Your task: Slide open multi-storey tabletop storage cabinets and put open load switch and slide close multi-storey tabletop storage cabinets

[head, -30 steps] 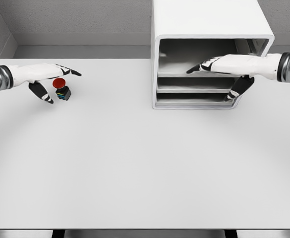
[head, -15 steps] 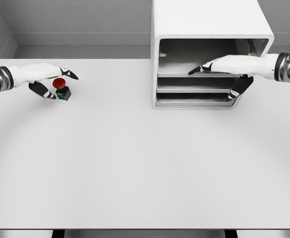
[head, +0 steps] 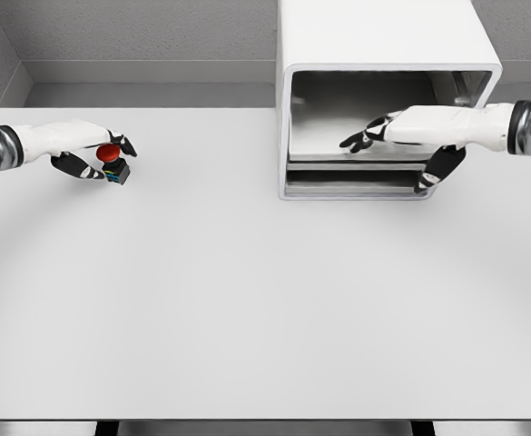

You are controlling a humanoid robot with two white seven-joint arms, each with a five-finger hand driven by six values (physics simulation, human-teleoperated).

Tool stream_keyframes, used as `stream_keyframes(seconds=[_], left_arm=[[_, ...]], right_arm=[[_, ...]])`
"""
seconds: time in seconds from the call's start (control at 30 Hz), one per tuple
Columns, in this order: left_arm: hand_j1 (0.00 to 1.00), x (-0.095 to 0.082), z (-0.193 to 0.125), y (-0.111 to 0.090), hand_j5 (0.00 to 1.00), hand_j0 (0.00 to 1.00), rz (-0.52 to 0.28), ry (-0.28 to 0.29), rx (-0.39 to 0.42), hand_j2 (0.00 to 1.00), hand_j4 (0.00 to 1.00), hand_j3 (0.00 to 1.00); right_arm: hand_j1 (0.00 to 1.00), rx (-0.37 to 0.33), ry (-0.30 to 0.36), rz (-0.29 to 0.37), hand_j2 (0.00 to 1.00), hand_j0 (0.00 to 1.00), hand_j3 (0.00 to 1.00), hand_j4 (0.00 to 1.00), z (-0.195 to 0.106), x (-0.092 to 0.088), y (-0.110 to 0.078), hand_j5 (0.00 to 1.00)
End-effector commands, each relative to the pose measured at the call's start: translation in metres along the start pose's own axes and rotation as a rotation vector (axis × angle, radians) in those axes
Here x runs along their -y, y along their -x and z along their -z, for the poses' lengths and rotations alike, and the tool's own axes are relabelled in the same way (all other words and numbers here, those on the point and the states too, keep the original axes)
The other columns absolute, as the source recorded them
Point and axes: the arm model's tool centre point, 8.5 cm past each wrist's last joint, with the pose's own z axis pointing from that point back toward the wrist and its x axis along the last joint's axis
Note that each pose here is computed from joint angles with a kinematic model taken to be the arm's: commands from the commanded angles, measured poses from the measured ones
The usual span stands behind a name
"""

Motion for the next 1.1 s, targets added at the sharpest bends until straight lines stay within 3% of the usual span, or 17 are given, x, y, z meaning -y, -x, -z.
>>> stream_keyframes(seconds=[0.0,0.23,0.33,0.43,0.63,0.87,1.07], left_arm=[[0.68,0.000,0.001,-0.001,0.68,0.68,-0.004,-0.002,0.003,0.68,0.68,0.68],[0.63,0.002,0.002,-0.002,0.63,0.63,-0.007,-0.002,0.008,0.63,0.63,0.63],[0.50,0.004,0.003,-0.002,0.50,0.50,-0.011,0.000,0.008,0.50,0.50,0.50],[0.44,0.004,0.002,-0.002,0.44,0.44,-0.013,-0.001,0.007,0.44,0.44,0.44],[0.44,0.001,0.003,-0.005,0.44,0.44,-0.006,-0.008,0.018,0.44,0.44,0.44],[0.44,-0.028,0.007,-0.050,0.44,0.44,0.055,-0.083,0.164,0.44,0.44,0.44],[0.44,-0.058,-0.033,-0.081,0.44,0.44,0.120,-0.140,0.283,0.44,0.44,0.44]], right_arm=[[1.00,0.079,-0.036,-0.050,1.00,1.00,1.00,1.00,0.006,-0.010,-0.015,1.00],[1.00,0.097,-0.054,-0.065,1.00,1.00,1.00,1.00,-0.008,-0.020,-0.023,1.00],[1.00,0.105,-0.064,-0.072,1.00,1.00,1.00,1.00,-0.012,-0.023,-0.027,1.00],[1.00,0.114,-0.071,-0.086,1.00,1.00,1.00,1.00,-0.019,-0.025,-0.035,1.00],[1.00,0.132,-0.084,-0.097,1.00,1.00,1.00,1.00,-0.025,-0.030,-0.043,1.00],[1.00,0.167,-0.091,-0.114,1.00,1.00,1.00,1.00,-0.033,-0.034,-0.048,1.00],[1.00,0.181,-0.093,-0.126,1.00,1.00,1.00,1.00,-0.037,-0.035,-0.050,1.00]])
